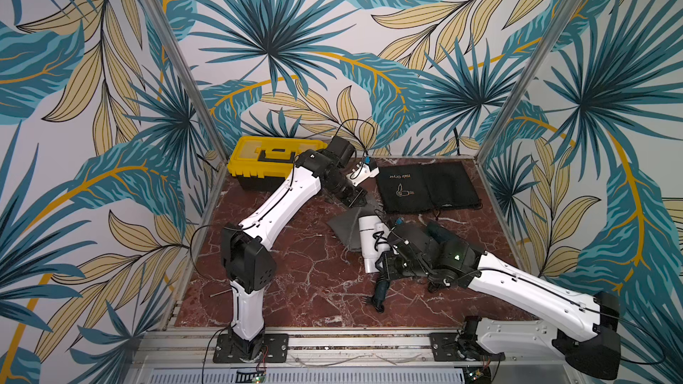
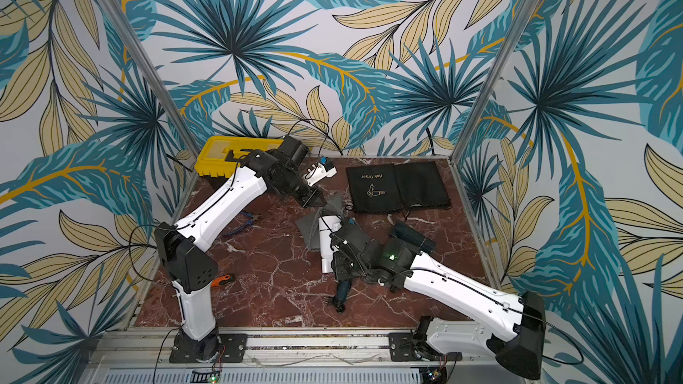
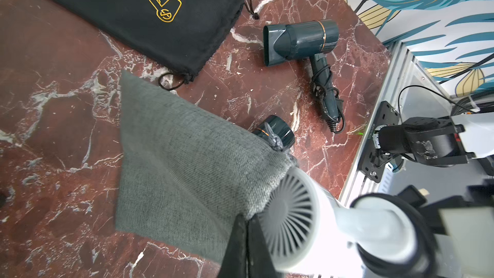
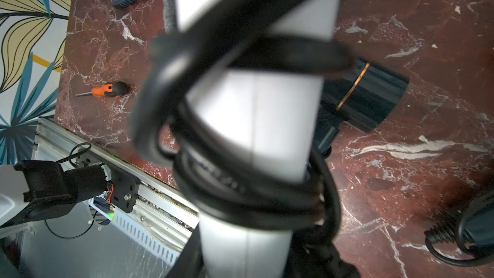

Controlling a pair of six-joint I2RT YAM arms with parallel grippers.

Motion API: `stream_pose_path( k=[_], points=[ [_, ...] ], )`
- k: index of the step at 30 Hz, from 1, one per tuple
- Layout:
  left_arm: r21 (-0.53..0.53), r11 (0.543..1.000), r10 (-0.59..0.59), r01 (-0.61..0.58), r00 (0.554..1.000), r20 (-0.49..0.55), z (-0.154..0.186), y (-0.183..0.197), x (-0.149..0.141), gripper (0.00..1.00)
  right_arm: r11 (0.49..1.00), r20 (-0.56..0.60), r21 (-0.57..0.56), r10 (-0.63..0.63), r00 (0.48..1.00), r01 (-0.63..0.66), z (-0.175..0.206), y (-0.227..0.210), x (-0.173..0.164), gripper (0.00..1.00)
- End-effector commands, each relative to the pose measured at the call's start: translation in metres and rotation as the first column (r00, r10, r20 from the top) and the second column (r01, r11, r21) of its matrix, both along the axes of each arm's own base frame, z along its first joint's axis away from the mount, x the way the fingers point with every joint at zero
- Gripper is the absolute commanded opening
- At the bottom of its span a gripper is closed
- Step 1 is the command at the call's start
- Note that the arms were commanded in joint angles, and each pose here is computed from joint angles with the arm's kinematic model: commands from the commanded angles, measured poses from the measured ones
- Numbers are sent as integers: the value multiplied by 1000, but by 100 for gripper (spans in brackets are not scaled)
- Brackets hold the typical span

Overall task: Pack away hair dryers
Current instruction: Place the hair dryer in the drawstring bag.

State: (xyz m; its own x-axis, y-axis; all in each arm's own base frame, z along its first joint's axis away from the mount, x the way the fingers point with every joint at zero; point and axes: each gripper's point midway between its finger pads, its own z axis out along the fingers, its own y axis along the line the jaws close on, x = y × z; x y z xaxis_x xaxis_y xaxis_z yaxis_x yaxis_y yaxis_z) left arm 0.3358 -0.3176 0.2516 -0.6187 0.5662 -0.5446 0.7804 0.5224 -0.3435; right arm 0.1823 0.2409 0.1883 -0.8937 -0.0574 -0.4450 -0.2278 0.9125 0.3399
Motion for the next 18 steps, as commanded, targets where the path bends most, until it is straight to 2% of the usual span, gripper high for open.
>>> stream_pose_path(
  k=[1,6,10,18],
  points=[
    [-79,996,-28,30,999,35,39,-4,-20,0,999,25,44,-25,999,24,0,5,5,0],
    [-83,993,-80,83,996,41,42,-14,-39,0,996,9,93,9,1000,-10,2,21,5,0],
    [-68,991,-110,112,993,44,38,-20,-50,0,997,-18,77,23,1000,-22,-2,27,5,0],
    [-51,989,-140,140,990,18,28,-20,-66,0,991,-15,128,-43,999,44,4,22,18,0]
  ],
)
